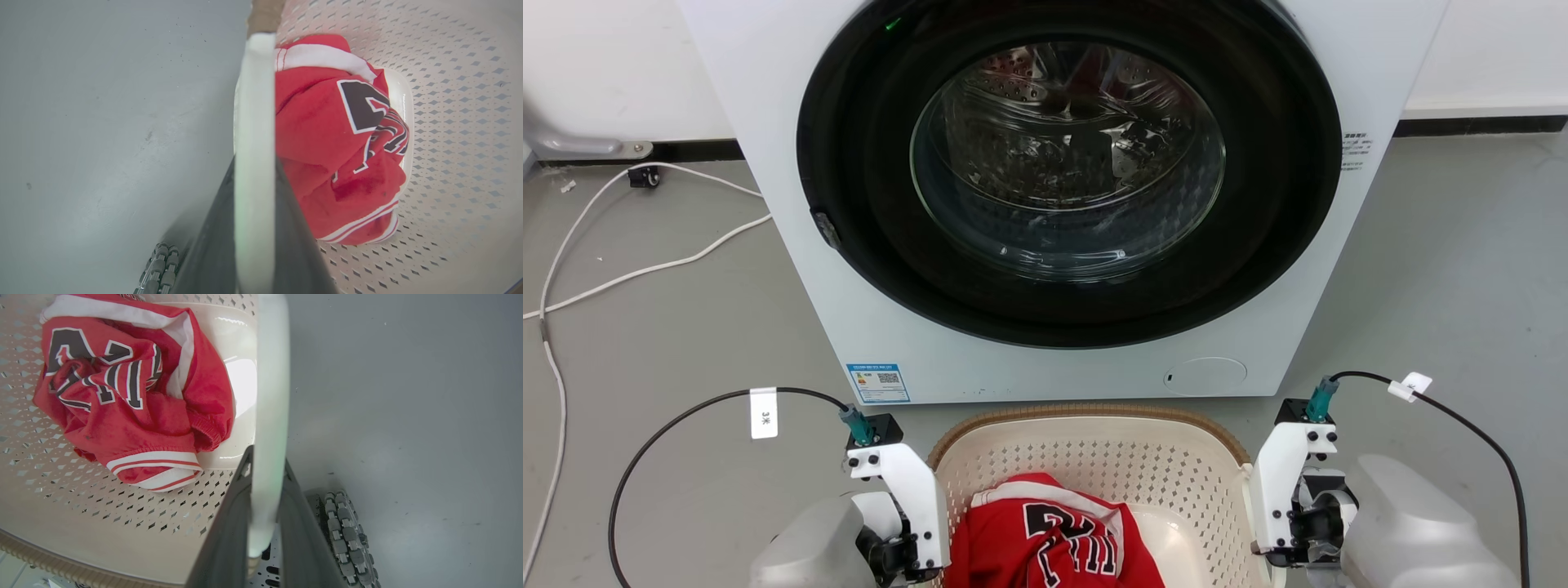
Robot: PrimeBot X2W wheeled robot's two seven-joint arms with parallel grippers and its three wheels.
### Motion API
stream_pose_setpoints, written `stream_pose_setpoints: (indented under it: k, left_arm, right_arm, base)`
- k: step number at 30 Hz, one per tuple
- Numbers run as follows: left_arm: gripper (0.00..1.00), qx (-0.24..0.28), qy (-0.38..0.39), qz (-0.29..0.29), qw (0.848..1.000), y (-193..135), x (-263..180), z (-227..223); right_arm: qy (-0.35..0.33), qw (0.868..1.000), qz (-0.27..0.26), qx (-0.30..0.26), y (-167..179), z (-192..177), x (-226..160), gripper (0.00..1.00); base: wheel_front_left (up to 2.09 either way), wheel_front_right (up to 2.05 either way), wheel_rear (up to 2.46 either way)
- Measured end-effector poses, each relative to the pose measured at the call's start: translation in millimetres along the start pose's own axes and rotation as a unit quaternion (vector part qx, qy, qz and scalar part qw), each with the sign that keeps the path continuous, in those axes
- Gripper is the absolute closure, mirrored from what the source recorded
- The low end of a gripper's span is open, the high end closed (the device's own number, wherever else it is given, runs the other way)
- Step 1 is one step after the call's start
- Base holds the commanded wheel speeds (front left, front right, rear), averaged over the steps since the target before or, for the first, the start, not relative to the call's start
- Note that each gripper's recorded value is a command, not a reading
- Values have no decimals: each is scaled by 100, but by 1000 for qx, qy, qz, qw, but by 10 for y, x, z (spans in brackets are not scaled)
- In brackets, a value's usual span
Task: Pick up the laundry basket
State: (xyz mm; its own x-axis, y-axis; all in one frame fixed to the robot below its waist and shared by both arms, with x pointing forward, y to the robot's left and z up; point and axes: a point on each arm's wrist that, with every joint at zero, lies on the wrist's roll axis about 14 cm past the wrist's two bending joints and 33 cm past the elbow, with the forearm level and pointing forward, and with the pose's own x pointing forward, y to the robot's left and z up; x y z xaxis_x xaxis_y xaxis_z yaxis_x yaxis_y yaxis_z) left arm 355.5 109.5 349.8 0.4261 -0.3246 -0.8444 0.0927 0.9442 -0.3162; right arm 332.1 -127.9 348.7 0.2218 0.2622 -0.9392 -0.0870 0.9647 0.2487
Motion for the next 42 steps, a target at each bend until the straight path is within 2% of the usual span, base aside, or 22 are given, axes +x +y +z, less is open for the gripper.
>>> stream_pose_setpoints:
  k: [42]
  left_arm:
    - [100,-4,-3,-1,1000,1,8,-19]
  right_arm:
    - [3,1000,1,5,5,-43,18,100]
  base:
    - [0,0,0]
